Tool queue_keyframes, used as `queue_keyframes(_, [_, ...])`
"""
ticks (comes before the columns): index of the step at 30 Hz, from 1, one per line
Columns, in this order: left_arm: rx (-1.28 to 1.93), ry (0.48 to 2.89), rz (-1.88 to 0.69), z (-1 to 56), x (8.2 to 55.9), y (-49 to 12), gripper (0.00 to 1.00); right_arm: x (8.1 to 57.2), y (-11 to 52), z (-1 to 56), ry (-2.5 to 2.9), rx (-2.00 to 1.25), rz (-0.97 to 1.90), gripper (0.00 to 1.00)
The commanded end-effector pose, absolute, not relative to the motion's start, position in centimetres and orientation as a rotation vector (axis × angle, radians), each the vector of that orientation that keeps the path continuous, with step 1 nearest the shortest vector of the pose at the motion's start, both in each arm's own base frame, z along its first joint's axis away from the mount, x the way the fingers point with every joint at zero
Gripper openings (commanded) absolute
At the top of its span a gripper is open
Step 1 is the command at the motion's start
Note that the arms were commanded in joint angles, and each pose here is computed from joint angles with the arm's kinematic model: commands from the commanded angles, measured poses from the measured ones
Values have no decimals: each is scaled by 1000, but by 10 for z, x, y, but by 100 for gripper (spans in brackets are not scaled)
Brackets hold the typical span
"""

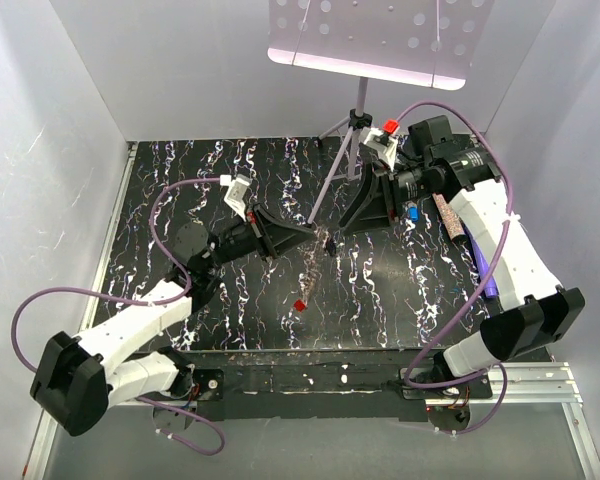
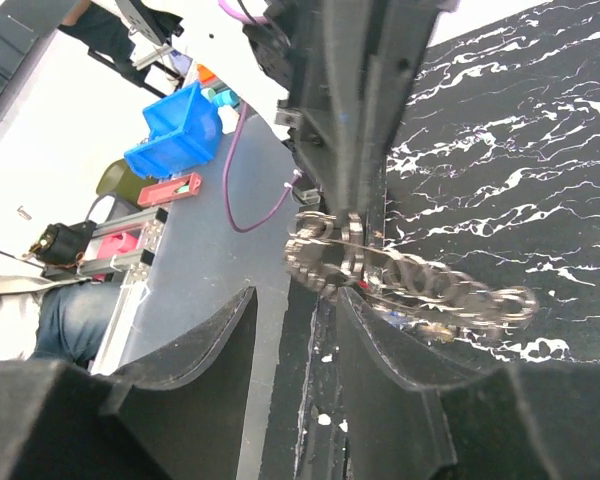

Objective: Put the keys on the keyring

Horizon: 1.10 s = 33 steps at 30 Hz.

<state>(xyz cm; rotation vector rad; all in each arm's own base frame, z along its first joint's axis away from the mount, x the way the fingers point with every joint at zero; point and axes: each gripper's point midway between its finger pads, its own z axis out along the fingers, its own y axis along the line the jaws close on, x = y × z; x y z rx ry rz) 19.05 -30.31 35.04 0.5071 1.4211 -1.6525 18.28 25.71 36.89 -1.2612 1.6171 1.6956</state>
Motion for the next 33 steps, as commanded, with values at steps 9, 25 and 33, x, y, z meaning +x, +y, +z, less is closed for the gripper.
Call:
queue_keyframes(9, [42,1130,-1794,404,220,-279,0,208,266,382,1707,-1107,1746,46])
queue_keyframes(25, [108,1172,-1789,391,219,-288,0,218,277,379,1836,-959,1868,40])
queue_keyframes(33, [131,1195,-1780,389,218,-292,0,217,284,379,1851,-956,1873,33])
